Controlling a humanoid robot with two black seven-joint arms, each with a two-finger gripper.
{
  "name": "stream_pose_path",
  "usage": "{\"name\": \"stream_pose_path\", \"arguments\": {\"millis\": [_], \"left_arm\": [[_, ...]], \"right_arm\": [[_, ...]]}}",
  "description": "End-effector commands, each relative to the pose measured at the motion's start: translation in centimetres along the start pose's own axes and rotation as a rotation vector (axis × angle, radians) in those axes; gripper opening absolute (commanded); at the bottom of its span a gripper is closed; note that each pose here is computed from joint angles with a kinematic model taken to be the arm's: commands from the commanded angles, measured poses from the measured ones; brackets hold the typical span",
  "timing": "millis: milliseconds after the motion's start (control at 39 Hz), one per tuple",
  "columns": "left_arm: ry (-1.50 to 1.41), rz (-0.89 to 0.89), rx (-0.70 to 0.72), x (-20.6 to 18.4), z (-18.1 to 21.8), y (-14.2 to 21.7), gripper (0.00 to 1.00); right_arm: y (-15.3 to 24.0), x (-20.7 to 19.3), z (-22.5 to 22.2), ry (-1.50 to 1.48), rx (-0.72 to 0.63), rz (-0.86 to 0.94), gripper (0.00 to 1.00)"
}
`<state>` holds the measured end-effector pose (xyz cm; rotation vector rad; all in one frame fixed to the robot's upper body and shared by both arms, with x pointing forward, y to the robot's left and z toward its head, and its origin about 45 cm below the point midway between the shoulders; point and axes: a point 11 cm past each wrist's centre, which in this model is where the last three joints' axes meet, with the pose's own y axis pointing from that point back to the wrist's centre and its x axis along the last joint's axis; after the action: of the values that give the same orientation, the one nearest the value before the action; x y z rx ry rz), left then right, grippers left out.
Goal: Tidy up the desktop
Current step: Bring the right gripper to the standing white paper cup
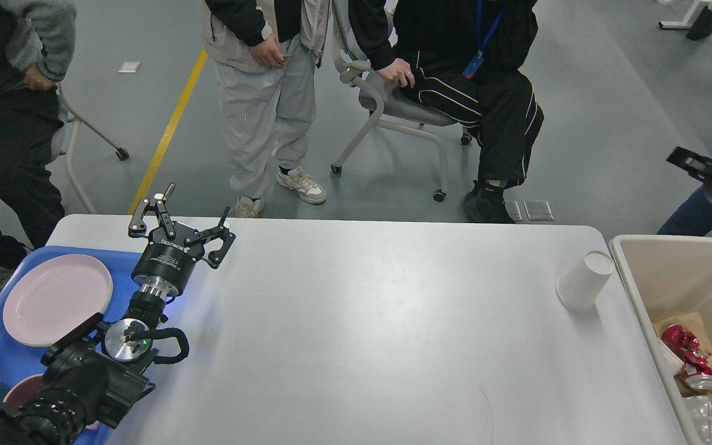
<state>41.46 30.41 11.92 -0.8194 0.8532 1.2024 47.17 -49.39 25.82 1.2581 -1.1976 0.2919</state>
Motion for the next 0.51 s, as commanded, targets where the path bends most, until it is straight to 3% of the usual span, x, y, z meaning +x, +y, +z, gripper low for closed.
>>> {"name": "stream_pose_path", "arguments": {"millis": [0, 102, 256, 333, 487], "left_arm": [[0.0, 0.0, 0.0, 0.0, 0.0, 0.0, 0.99], [0.0, 0.002, 0.0, 0.0, 0.0, 0.0, 0.99], [0.0, 0.002, 0.0, 0.0, 0.0, 0.0, 0.99], [0.0, 0.002, 0.0, 0.0, 0.0, 0.0, 0.99], [-0.001, 0.0, 0.001, 0.0, 0.0, -0.1, 0.99]], "right_arm": [[4.8, 1.0, -7.8, -0.007, 0.179, -0.294, 1.0], [10.4, -1.6, -13.0, 0.047, 0.322, -0.56, 1.0], [16.5, -9.1, -16.4, 0.165, 0.417, -0.831, 1.0], [16.3, -10.1, -16.4, 0.182, 0.407, -0.843, 1.0], [10.6, -9.7, -11.6, 0.144, 0.271, -0.753, 1.0]]}}
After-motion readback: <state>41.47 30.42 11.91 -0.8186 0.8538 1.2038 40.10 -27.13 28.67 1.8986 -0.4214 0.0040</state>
